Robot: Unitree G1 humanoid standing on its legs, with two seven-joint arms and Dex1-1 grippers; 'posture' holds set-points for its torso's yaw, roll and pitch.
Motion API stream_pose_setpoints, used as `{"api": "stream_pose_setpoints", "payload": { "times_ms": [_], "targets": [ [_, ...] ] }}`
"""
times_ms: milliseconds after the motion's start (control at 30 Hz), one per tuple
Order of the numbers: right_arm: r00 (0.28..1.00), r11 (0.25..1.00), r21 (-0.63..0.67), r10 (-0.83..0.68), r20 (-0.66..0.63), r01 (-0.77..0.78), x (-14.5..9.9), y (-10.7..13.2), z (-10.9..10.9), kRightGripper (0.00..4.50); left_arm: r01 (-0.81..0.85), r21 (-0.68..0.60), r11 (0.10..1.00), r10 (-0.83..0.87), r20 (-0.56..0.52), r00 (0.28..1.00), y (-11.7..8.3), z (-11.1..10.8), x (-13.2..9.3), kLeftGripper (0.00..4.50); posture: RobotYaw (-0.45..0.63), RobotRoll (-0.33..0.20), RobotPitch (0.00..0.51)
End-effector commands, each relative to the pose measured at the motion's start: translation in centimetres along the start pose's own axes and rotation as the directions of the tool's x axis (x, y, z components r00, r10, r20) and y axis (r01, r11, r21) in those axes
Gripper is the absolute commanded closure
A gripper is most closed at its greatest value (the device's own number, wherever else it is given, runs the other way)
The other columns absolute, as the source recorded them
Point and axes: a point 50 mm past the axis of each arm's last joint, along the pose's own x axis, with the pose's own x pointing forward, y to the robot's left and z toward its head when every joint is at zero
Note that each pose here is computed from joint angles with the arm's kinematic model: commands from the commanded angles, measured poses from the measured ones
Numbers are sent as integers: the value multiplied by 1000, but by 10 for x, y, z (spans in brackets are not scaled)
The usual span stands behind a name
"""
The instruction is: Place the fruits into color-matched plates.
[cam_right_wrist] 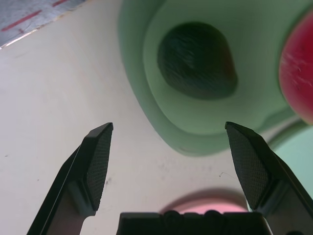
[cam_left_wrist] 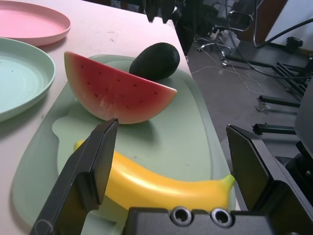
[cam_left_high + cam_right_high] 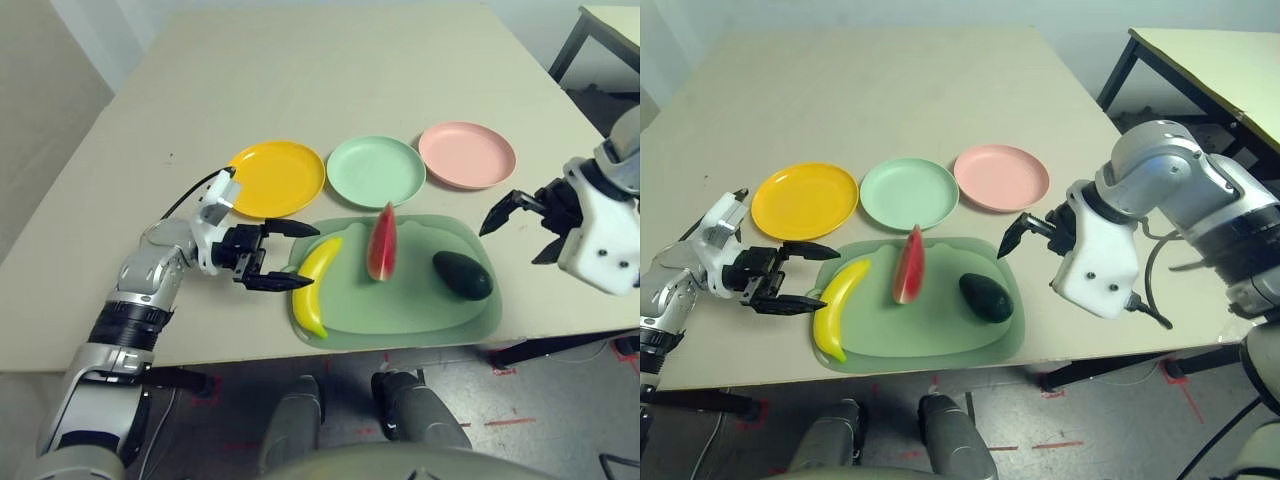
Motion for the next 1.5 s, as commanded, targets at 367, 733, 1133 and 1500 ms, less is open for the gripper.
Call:
{"api": "stream_pose_setpoints", "payload": {
  "times_ms": [367, 733, 1133, 1500],
  "targets": [
    [998, 977, -211, 11, 56, 1, 20, -32, -1, 21, -53, -4, 999, 53, -31, 998, -10, 4, -5, 0, 53, 0, 149],
    [991, 969, -247, 43, 127, -10, 32, -31, 7, 21, -77, -3, 997, 76, -43, 996, -13, 6, -9, 0, 85, 0, 152],
    [986, 984, -179, 29, 161, 1, 37, -35, 5, 21, -104, 20, 994, 105, -54, 993, -12, 10, -16, 0, 102, 0, 151],
    [971, 997, 60, 31, 235, -46, 41, -33, 16, 21, -95, 34, 995, 97, -74, 993, -9, 16, -19, 0, 99, 0, 149]
  ]
}}
